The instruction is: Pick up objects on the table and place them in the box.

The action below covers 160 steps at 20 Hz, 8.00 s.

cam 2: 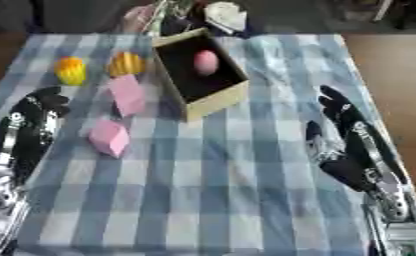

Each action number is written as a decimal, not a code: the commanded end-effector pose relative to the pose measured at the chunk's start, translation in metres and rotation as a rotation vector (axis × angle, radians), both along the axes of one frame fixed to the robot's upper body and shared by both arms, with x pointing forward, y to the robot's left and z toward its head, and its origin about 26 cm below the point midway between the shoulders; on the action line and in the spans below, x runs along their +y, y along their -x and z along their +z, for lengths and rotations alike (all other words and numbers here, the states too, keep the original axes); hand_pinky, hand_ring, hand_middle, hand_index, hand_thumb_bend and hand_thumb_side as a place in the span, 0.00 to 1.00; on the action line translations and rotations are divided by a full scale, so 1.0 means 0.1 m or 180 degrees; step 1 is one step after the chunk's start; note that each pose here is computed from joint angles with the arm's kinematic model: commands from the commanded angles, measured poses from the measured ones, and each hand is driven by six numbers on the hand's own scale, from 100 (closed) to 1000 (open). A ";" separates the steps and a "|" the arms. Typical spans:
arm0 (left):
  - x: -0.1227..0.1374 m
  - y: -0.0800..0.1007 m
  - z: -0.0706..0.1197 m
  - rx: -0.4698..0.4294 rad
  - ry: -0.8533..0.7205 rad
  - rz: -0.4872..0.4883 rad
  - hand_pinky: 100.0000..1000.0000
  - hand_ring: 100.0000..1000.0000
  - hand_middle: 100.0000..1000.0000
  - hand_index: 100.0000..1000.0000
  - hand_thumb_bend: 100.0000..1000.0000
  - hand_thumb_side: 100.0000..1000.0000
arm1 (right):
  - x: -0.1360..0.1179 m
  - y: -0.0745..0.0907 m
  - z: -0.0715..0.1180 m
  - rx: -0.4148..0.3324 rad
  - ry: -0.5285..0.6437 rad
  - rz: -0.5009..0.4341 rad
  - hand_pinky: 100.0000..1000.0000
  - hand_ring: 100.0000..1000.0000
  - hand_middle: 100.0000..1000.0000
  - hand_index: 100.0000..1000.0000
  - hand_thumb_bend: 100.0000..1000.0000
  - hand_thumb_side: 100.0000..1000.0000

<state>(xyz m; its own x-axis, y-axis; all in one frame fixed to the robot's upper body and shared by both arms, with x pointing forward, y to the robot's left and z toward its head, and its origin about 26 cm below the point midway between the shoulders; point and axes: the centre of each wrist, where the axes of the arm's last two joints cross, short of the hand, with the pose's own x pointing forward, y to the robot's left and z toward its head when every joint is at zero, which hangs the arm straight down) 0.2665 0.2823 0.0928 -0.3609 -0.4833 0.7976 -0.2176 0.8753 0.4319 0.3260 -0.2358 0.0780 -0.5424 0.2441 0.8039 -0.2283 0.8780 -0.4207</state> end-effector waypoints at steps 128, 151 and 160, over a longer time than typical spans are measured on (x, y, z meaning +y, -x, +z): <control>0.32 -1.46 1.27 0.1476 -0.4530 -0.0381 0.73 0.70 0.74 0.85 0.48 0.43 | 0.05 0.00 0.04 -0.0001 0.0147 0.0286 1.00 1.00 1.00 1.00 0.00 0.34; 0.44 -1.66 0.93 0.1613 -0.4272 -0.0210 0.59 0.49 0.50 0.69 0.28 0.11 | 0.05 0.00 0.04 0.0001 0.0135 0.0282 1.00 1.00 1.00 1.00 0.00 0.34; 0.33 -1.48 1.56 0.0766 -0.4024 0.0001 0.58 0.47 0.48 0.68 0.20 0.09 | 0.06 0.01 0.04 0.0005 0.0143 0.0289 1.00 1.00 1.00 1.00 0.00 0.34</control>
